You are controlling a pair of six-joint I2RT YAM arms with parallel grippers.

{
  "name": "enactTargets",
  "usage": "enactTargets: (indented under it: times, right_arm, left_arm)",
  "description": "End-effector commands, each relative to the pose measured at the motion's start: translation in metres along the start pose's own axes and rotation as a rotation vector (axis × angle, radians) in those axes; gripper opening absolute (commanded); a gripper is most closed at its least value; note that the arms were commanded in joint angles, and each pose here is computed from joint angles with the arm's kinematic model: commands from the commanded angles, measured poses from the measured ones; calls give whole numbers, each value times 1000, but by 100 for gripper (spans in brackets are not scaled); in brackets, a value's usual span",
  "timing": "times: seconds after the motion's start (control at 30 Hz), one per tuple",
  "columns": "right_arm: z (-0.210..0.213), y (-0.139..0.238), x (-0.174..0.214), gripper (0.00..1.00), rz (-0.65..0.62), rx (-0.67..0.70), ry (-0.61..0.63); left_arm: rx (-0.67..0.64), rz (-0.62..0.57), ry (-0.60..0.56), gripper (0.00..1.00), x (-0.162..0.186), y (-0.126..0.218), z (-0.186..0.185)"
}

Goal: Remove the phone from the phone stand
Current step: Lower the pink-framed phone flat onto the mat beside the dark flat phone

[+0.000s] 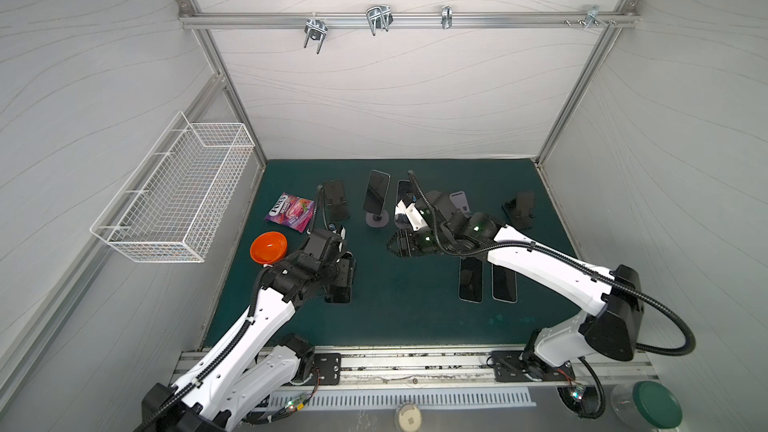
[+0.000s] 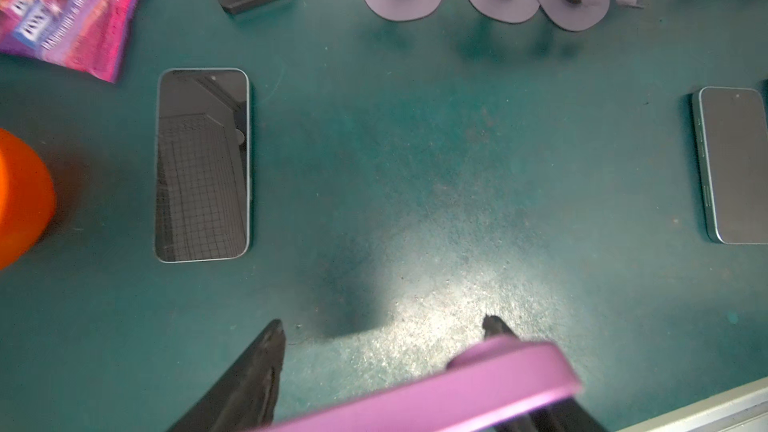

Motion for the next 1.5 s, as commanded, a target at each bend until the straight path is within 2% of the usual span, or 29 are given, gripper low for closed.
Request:
enactTargets:
  times: [0.0,0.2,0.43,0.7,0.9,1.27,1.47]
  right_arm:
    - [0,2,-2,57,1,26,1]
    - [-11,9,6,57,10,62,-6]
    - [-31,20,15,57,13,94,-51]
    - [-36,22,11,57,35,80,-39]
    - [-36,29,8,58,47,79,-8]
    - [-50,39,11,57,72,79,-29]
    - [-59,39,11,58,74,78,-54]
  left_arm:
    - [63,-40,-11,65,-18,3,-15]
    - [32,-11,6,65,-20,-8,-14]
    - [5,51,3,65,-21,-35,-16]
    - [-10,82,-14,65,-30,-67,-15]
    - [-32,139,4,66,-42,-87,-8]
    - [-80,254,-21,66,-60,-130,6]
    - [-137,279,-30,66,-67,-149,15]
Point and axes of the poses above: each gripper's point midway between its finger pads, its own y axis back along the fingers, its own z axis along the line the jaws close on, x = y × z, the point moved 1 cm from there along y, back along the fingers, and after that the axes turned 14 degrees about y, right-handed, at the moved point
